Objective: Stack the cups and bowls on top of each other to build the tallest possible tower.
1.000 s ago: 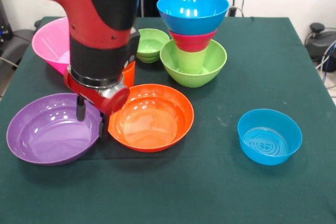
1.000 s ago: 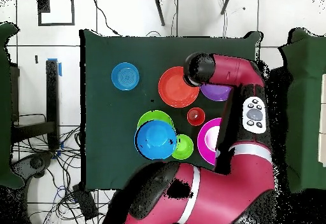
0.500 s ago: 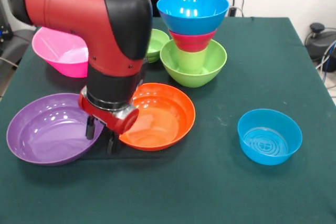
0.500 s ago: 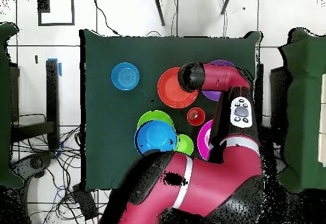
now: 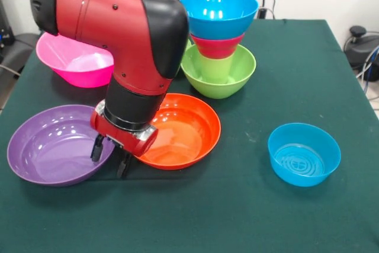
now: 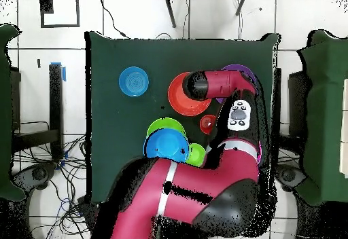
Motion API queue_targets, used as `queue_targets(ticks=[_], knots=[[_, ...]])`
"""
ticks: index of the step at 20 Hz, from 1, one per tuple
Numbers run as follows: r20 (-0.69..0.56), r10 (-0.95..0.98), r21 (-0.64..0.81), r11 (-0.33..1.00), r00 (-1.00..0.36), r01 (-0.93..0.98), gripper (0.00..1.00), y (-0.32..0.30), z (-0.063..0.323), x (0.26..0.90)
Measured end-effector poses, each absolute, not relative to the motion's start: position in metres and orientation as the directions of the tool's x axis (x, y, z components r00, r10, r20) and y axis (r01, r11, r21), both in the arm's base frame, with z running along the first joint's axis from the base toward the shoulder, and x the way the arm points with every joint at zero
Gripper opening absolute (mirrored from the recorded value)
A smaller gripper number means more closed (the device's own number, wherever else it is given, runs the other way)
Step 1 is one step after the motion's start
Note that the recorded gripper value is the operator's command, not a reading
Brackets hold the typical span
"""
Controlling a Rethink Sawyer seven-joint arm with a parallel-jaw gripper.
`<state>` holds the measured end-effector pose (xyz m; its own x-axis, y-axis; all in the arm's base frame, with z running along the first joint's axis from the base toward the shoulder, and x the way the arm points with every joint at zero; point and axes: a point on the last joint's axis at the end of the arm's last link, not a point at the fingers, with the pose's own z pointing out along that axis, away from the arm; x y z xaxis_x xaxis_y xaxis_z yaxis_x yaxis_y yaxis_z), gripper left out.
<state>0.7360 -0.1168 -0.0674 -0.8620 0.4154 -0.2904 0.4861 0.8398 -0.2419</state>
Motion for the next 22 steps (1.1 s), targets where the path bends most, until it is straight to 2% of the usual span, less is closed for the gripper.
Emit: queue_targets(ticks=[6,16,17,22], knots=[[-0.295,0.386,-0.284,0.838,-0.874,0.466,1.00,-0.119,-0.068,0.732],[-0.304,0.391,-0.276,0.837,-0.869,0.473,1.00,-0.123,-0.069,0.735],[-0.302,0.411,-0.258,0.834,-0.860,0.488,0.00,-0.126,-0.070,0.736],[-0.311,0.442,-0.230,0.824,-0.841,0.518,0.00,-0.138,-0.063,0.741]])
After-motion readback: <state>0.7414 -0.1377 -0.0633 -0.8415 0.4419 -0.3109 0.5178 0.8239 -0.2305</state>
